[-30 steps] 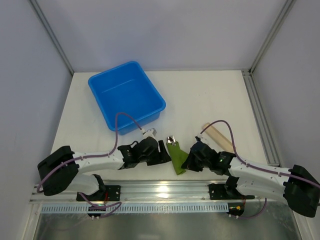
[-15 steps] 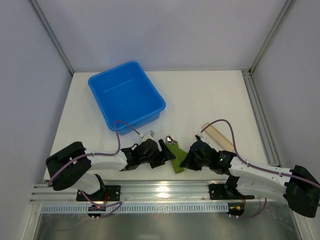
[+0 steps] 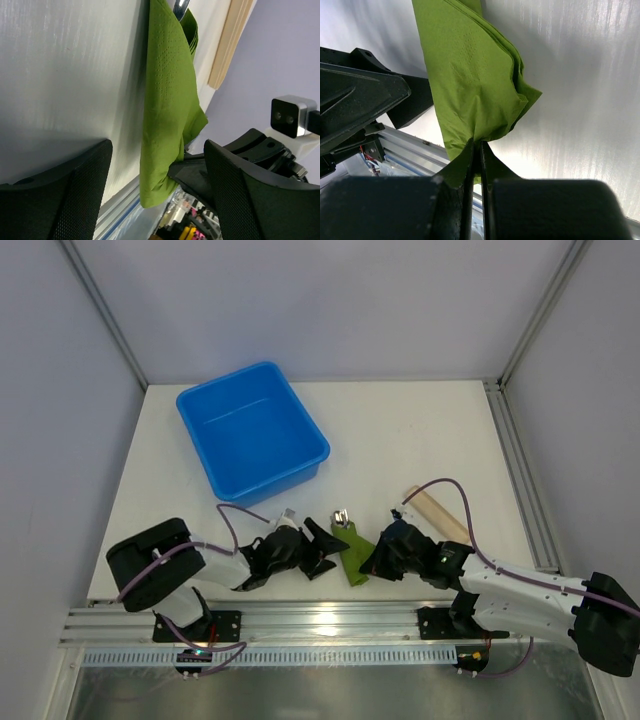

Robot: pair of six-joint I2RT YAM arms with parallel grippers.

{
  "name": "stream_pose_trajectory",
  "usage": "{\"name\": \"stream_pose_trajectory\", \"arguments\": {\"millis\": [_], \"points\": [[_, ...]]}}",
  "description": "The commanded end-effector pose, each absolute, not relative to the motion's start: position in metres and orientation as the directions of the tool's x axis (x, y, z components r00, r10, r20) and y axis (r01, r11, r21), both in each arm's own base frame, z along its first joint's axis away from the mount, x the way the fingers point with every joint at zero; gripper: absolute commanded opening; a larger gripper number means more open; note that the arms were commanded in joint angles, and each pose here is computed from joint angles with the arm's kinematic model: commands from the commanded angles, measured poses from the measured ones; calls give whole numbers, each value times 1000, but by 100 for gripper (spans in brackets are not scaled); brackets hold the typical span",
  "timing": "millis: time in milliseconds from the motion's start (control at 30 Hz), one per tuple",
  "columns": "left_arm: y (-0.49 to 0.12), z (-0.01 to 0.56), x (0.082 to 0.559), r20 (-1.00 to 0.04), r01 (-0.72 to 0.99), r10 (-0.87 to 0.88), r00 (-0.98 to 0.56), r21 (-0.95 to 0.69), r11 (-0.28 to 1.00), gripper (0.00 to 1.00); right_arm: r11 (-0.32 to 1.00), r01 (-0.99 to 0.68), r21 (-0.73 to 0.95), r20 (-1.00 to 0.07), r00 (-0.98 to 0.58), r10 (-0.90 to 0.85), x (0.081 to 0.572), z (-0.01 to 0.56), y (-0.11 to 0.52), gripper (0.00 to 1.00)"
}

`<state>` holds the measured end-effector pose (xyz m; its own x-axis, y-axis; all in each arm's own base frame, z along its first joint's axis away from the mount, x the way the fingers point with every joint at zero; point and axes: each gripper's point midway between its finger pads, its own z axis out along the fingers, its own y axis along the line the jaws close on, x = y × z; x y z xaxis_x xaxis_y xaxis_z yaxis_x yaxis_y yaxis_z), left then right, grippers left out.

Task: Place the utensils on the paper napkin and roll it up
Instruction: Pick up the utensils from the center of the board.

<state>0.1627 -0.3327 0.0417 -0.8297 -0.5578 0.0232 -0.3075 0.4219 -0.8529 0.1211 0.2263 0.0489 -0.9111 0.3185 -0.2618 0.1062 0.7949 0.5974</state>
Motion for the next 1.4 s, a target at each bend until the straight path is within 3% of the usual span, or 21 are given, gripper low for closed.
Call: {"name": "stream_pose_trajectory", "arguments": {"millis": [0, 267, 667, 867, 1100, 1367], "points": [[-315, 5, 156, 72, -408, -596, -800, -794, 451, 77, 746, 79, 661, -276, -899, 341, 130, 74, 242, 4], [-333, -10, 153, 190, -464, -577, -794, -802, 375, 77, 743, 79, 664, -275, -899, 342, 130, 73, 242, 4], [-332, -37, 152, 239, -516, -588, -773, -776, 362, 70, 746, 74, 662, -280, -899, 338, 131, 75, 244, 3], [-332, -47, 145, 204, -497, -549, -810, -735, 461, 66, 754, 77, 652, -280, -900, 333, 131, 74, 242, 4], [-309, -52, 132, 117, -470, -517, -848, -615, 633, 73, 756, 78, 650, -296, -890, 346, 133, 80, 239, 3], [-320, -55, 128, 168, -469, -491, -855, -653, 594, 72, 752, 78, 655, -296, -889, 350, 132, 82, 236, 4]]}}
